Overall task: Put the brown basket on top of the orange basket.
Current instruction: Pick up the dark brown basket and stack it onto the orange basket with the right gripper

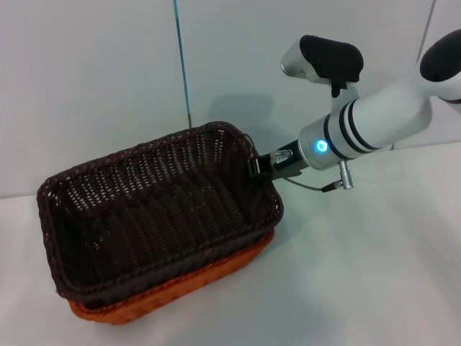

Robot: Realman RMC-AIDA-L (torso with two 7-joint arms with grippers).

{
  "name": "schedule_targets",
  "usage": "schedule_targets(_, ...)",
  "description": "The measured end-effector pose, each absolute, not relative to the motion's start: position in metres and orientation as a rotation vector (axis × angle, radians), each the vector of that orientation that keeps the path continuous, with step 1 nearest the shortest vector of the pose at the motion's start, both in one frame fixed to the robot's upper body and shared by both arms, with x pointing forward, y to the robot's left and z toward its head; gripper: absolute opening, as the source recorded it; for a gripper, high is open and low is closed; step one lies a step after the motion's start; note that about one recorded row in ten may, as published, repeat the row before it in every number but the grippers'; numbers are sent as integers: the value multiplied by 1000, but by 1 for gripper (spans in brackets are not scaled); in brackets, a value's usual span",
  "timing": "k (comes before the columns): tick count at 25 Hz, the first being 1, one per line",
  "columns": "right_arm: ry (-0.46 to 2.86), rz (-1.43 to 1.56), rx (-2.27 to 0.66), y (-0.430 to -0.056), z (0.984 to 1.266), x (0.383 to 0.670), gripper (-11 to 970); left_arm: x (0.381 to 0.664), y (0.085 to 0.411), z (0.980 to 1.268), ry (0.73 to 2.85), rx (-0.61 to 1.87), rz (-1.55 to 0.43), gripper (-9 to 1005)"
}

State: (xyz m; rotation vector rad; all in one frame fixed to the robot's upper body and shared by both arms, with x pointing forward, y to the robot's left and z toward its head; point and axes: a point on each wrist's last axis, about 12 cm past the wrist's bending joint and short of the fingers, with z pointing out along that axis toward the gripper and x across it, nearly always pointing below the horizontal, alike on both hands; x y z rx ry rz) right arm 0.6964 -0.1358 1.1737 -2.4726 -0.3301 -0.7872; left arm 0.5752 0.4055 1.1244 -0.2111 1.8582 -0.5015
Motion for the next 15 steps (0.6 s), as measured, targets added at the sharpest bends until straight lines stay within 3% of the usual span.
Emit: schedule_targets(15, -289, -805, -2501, -142, 1160, 696, 150, 575, 404, 1124, 1859, -209, -508, 854)
